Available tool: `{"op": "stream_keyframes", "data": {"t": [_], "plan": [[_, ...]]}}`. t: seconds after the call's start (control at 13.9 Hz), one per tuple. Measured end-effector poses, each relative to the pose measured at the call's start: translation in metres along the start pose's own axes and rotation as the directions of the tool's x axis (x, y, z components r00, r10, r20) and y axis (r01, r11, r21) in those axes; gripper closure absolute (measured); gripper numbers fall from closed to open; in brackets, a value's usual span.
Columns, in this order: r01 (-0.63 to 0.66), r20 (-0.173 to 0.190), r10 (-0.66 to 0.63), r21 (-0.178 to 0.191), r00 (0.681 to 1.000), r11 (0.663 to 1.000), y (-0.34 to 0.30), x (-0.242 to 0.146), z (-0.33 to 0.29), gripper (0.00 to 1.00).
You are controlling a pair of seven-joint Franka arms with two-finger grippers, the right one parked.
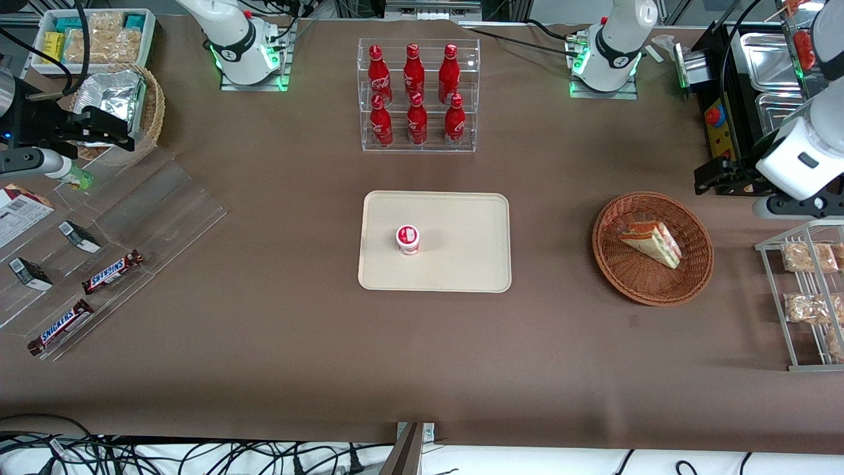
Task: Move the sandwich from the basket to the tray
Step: 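Move the left gripper over the sandwich in the wicker basket and lower it, then close the left gripper on the sandwich wedge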
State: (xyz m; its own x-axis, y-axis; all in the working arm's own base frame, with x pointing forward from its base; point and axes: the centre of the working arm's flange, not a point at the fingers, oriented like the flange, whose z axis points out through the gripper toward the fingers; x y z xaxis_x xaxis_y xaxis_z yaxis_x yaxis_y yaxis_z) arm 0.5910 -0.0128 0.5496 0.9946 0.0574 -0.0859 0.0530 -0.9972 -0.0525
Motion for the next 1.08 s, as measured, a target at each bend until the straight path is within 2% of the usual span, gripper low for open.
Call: {"op": "stream_keyframes", "data": {"t": [0.22, 0.36, 0.58, 0.72, 1.08], "plan": [[0.108, 0.011, -0.108, 0.0, 0.994, 0.994, -0.025, 0.009, 0.056, 0.0], [0.174, 0.015, -0.174, 0.032, 0.985, 0.984, -0.029, 0.008, 0.087, 0.0], [0.292, -0.018, -0.291, 0.048, 0.957, 0.955, -0.021, 0.005, 0.129, 0.0], [0.363, -0.038, -0.362, 0.04, 0.932, 0.931, -0.017, -0.001, 0.161, 0.0], [0.547, -0.077, -0.545, -0.008, 0.835, 0.837, -0.011, -0.019, 0.222, 0.0]]}}
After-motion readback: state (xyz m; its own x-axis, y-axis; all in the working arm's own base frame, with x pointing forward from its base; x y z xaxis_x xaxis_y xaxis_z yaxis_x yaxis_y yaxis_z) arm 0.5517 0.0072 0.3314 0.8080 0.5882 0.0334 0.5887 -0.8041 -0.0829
